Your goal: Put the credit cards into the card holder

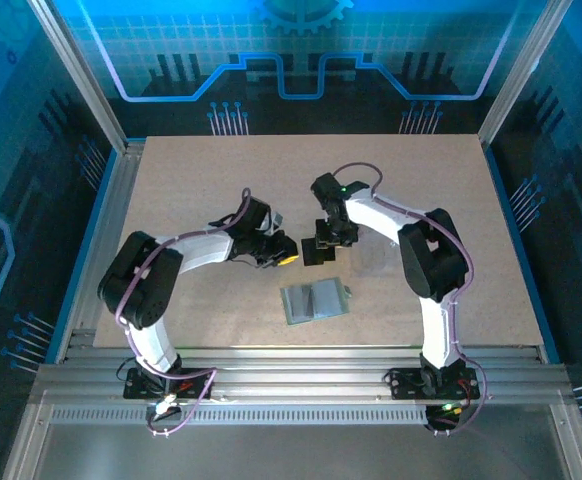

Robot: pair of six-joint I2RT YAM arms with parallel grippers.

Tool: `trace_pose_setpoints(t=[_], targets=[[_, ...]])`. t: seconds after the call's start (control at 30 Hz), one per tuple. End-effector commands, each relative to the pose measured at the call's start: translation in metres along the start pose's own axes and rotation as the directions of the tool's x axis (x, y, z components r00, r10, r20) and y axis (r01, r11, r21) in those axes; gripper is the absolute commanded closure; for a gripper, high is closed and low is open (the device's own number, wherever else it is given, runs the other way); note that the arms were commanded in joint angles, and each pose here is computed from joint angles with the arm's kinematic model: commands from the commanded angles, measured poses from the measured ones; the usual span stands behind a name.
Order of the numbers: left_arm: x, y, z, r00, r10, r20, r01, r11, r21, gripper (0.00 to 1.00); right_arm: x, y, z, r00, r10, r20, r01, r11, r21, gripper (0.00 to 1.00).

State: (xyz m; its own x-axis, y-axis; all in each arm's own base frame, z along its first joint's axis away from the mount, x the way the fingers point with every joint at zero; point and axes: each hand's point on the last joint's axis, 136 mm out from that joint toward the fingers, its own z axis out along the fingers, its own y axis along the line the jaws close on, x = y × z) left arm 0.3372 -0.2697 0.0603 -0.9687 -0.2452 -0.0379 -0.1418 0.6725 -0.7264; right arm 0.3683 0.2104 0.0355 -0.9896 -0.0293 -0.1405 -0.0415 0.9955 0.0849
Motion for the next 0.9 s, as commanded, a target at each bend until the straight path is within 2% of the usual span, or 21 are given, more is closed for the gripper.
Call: trace_pose_setpoints(t=[0.0,0.23,0.5,0.87], targets=[[-0.010,-0.010,0.010,0.999,-0.018,-0.031,0.019,0.999,0.036,0.82,-0.001,-0.007,0.006,0.999,0.011,-0.038,-0.011,1.000,0.005,0.56],[-0.024,-0.001,0.040,0.997,-0.043,-0.063,0.044,0.999,0.007,0.83,-0.003,-0.008,0.019,0.996,0.039,-0.076,-0.042,0.998,-0.040,0.46],[-0.020,0.027,0.053,0.995,-0.055,-0.083,0.048,0.995,-0.084,0.84,0.010,0.005,0.035,0.988,0.042,-0.150,-0.061,0.991,-0.121,0.45],[-0.005,0.062,0.064,0.991,-0.092,-0.100,0.077,0.986,-0.146,0.84,0.030,0.045,0.037,0.977,0.028,-0.213,-0.100,0.938,-0.332,0.43]])
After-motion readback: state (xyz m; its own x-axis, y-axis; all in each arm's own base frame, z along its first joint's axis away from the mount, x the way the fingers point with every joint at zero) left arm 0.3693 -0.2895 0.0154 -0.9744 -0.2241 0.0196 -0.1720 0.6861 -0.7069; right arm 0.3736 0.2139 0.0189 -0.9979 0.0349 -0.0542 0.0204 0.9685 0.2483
